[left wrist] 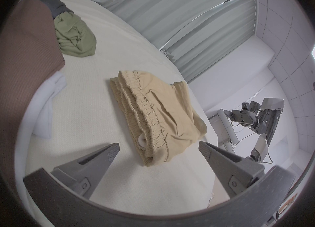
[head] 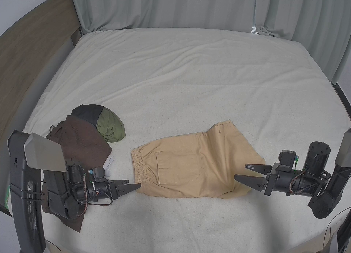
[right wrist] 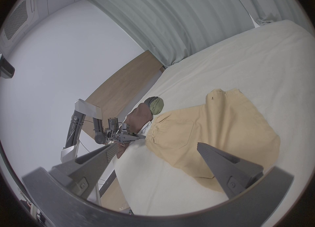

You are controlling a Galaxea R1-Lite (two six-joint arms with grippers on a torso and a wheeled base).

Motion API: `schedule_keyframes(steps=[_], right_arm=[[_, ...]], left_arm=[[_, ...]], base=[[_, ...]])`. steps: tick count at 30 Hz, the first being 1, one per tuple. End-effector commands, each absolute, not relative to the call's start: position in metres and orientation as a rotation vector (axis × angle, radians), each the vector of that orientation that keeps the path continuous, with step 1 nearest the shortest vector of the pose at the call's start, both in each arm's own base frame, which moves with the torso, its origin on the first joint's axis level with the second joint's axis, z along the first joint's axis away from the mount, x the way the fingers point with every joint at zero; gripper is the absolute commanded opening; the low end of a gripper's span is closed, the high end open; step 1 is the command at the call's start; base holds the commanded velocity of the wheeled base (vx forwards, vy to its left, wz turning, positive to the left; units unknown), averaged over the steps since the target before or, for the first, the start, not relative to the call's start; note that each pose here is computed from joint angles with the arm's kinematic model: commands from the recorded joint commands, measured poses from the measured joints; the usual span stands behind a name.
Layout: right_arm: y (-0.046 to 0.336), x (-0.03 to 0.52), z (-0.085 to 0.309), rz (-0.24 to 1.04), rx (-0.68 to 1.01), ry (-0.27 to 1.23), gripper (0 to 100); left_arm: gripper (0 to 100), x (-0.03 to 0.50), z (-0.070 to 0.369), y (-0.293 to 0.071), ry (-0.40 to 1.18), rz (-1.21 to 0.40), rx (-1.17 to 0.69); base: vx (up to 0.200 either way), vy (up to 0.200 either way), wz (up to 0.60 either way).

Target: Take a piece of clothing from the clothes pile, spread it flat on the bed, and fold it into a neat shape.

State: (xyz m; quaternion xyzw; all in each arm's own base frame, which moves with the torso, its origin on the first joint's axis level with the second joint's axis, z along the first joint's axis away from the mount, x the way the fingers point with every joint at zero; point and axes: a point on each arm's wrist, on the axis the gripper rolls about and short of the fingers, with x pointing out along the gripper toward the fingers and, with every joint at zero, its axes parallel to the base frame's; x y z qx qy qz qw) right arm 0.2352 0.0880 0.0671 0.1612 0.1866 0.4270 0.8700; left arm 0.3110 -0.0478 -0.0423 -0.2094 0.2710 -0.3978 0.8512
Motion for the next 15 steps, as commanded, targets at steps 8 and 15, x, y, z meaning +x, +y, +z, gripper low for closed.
schedule_keyframes(steps=[8,15], right_arm=[[0.088,0.235,0.067,0.893,0.337,0.391,100],[0.089,0.239,0.070,0.895,0.335,0.370,100]], left_arm=[[100,0.320,-0.074,-0.057,0.614,-0.828,-0.441],[100,0.324,-0.074,-0.069,0.629,-0.838,-0.476]], base=[[0.000,0.000,0.00],[0.000,0.000,0.00]])
